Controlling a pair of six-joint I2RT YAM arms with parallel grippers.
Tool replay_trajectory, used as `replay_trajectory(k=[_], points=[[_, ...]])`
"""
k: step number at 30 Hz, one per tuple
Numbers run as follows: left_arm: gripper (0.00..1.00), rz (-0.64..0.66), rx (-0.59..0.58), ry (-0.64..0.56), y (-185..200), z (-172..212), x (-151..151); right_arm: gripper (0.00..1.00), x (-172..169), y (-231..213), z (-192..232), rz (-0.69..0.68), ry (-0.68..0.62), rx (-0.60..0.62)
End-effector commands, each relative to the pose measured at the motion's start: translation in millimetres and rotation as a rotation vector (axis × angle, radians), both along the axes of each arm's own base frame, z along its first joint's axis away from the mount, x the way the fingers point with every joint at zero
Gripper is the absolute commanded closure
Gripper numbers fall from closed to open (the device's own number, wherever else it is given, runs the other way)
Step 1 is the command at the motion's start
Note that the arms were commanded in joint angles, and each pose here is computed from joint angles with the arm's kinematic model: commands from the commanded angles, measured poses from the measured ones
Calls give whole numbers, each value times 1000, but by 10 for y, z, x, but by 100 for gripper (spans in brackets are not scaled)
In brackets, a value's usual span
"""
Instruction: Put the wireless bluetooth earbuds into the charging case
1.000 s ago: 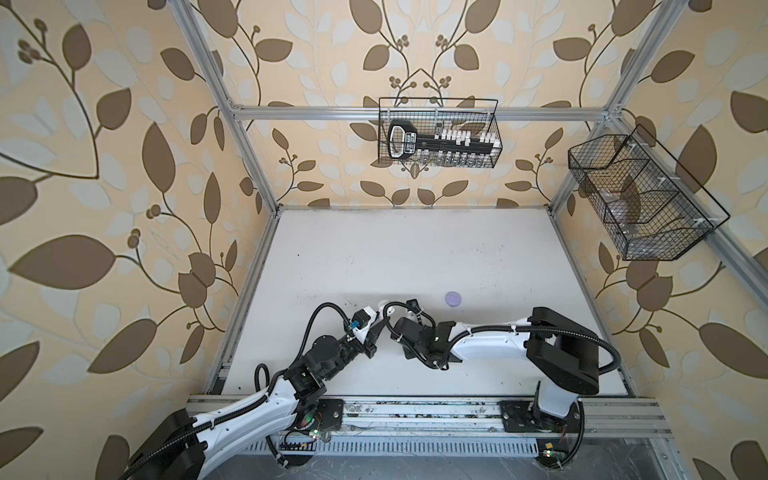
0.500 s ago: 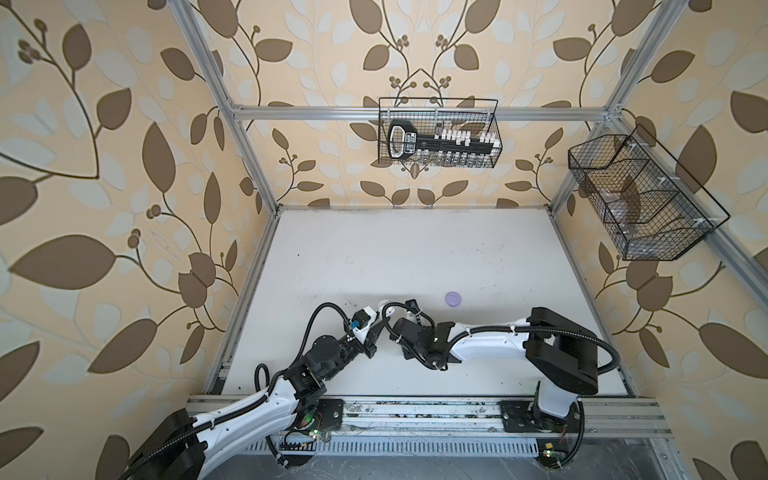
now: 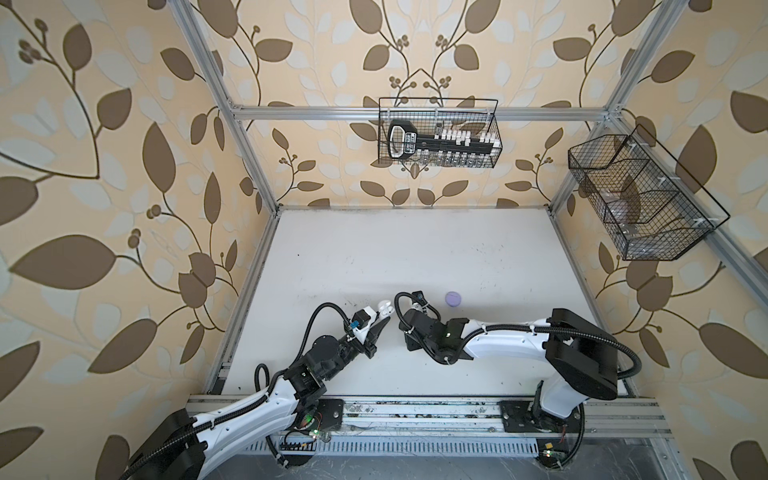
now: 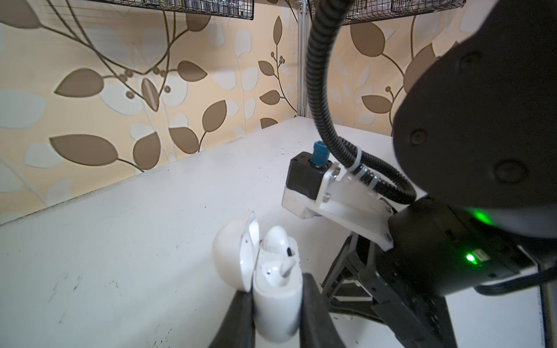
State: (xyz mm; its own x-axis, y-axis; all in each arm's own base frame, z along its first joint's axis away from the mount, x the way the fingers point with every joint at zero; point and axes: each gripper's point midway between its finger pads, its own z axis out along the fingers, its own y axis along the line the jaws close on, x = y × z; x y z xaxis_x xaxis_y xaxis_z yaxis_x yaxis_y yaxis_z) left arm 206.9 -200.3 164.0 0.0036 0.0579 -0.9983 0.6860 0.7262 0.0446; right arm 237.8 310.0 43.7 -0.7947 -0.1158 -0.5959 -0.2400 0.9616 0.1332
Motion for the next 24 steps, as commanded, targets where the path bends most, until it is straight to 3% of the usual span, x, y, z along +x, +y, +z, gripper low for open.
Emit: replay_trajectory(k=[1, 17, 24], points=[[100, 3, -47, -42, 9, 168, 15, 93, -20, -94, -90, 12, 27, -73], [100, 57, -67, -52, 107, 195, 45, 91, -304, -274, -300, 80, 166, -159], [100, 61, -69, -52, 116, 196, 47, 82, -338, -297, -338, 92, 191, -177]])
